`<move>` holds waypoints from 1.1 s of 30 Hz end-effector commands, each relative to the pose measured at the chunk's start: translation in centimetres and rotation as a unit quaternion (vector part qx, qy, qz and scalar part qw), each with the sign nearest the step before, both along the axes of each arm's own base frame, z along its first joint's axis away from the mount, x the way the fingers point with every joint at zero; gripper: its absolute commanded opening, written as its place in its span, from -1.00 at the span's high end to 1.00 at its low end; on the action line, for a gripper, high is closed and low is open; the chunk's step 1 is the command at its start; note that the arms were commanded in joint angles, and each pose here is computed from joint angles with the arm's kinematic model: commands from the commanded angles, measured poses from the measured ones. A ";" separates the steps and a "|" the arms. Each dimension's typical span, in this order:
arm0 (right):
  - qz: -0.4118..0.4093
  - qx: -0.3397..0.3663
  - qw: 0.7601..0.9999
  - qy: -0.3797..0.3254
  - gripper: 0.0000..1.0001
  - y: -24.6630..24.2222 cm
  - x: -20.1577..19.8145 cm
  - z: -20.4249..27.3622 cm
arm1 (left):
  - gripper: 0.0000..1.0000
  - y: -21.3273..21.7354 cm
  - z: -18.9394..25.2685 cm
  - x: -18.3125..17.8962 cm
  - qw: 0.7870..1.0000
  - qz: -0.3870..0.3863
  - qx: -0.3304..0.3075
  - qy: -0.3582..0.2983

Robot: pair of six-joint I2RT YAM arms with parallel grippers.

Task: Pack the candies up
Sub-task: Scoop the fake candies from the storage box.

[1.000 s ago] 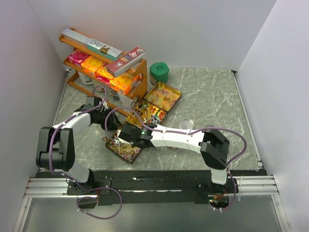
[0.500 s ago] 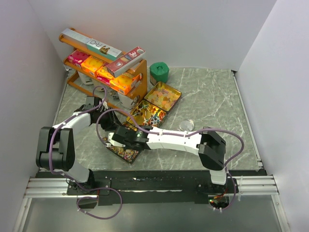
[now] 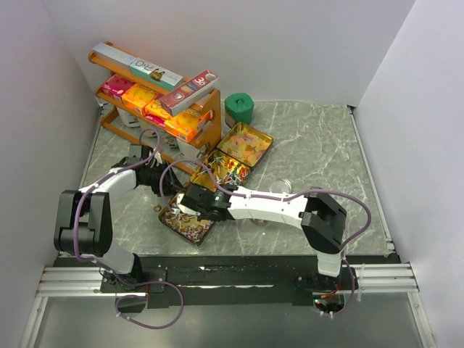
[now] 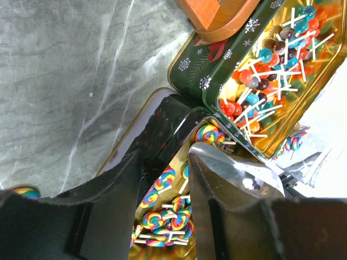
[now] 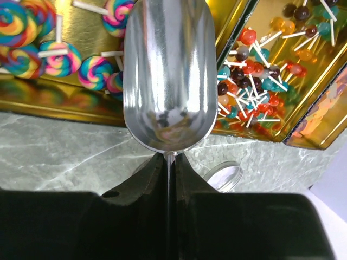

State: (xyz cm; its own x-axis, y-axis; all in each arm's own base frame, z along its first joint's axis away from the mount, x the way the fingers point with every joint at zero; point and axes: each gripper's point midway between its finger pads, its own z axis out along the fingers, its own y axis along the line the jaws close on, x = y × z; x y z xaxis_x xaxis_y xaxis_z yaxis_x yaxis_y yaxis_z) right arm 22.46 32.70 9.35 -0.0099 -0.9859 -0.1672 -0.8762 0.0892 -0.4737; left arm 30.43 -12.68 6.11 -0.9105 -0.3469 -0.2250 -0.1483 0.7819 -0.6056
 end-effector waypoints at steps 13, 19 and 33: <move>0.114 0.016 0.992 0.057 1.00 2.2 -3.4 -0.2 | 0.10 -0.5 1.0 0.5 1.000 -0.003 -0.014 -0.017; 0.110 0.033 0.990 0.082 1.00 4.1 -3.7 -1.1 | 0.11 -0.5 0.9 0.4 1.000 -0.004 -0.014 -0.015; 0.101 0.081 0.977 0.169 1.00 7.7 -5.9 -2.5 | 0.17 -0.4 0.7 0.0 1.000 0.001 -0.013 -0.004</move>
State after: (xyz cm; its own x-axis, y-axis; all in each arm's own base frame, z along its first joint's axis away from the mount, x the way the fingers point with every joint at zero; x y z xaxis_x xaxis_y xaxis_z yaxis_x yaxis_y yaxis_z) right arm 19.11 39.26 8.35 0.1371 -0.9369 -0.3215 -0.9541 -0.0376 -0.2971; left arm 30.41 -12.65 6.08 -0.9104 -0.3476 -0.2242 -0.1500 0.7826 -0.6042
